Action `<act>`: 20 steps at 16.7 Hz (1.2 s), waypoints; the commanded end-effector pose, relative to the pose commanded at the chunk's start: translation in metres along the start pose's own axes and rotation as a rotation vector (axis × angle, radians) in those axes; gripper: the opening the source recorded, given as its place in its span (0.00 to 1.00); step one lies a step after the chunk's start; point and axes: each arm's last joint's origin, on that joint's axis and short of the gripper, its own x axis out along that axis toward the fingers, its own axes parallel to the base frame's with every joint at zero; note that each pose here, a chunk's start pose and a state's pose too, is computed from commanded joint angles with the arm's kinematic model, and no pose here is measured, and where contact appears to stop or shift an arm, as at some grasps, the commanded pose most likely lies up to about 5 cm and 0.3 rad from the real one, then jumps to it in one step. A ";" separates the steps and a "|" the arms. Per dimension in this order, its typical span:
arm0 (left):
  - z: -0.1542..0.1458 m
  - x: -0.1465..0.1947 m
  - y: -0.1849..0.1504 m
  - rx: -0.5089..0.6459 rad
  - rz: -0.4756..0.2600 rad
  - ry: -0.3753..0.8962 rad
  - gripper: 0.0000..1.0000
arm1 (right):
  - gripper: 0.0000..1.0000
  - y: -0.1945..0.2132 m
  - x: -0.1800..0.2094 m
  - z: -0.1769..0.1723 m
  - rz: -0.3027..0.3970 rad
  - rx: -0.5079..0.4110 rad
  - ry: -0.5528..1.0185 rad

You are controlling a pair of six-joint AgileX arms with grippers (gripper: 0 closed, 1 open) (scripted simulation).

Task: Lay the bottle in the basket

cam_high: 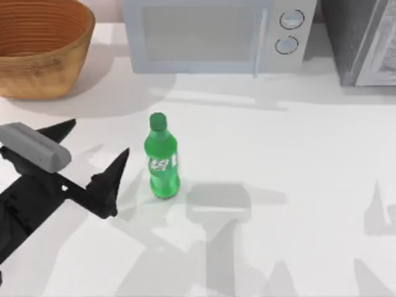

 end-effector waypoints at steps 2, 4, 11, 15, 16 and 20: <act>-0.015 0.009 -0.004 0.004 -0.061 0.009 1.00 | 1.00 0.000 0.000 0.000 0.000 0.000 0.000; -0.029 0.015 -0.008 0.008 -0.115 0.016 1.00 | 1.00 0.000 0.000 0.000 0.000 0.000 0.000; -0.055 0.021 -0.017 0.016 -0.211 0.027 1.00 | 1.00 0.000 0.000 0.000 0.000 0.000 0.000; -0.069 0.018 -0.018 -0.017 -0.212 0.109 1.00 | 1.00 0.000 0.000 0.000 0.000 0.000 0.000; -0.069 0.019 -0.018 -0.016 -0.212 0.106 1.00 | 1.00 0.000 0.000 0.000 0.000 0.000 0.000; -0.059 0.032 -0.016 0.018 -0.211 0.031 1.00 | 1.00 0.000 0.000 0.000 0.000 0.000 0.000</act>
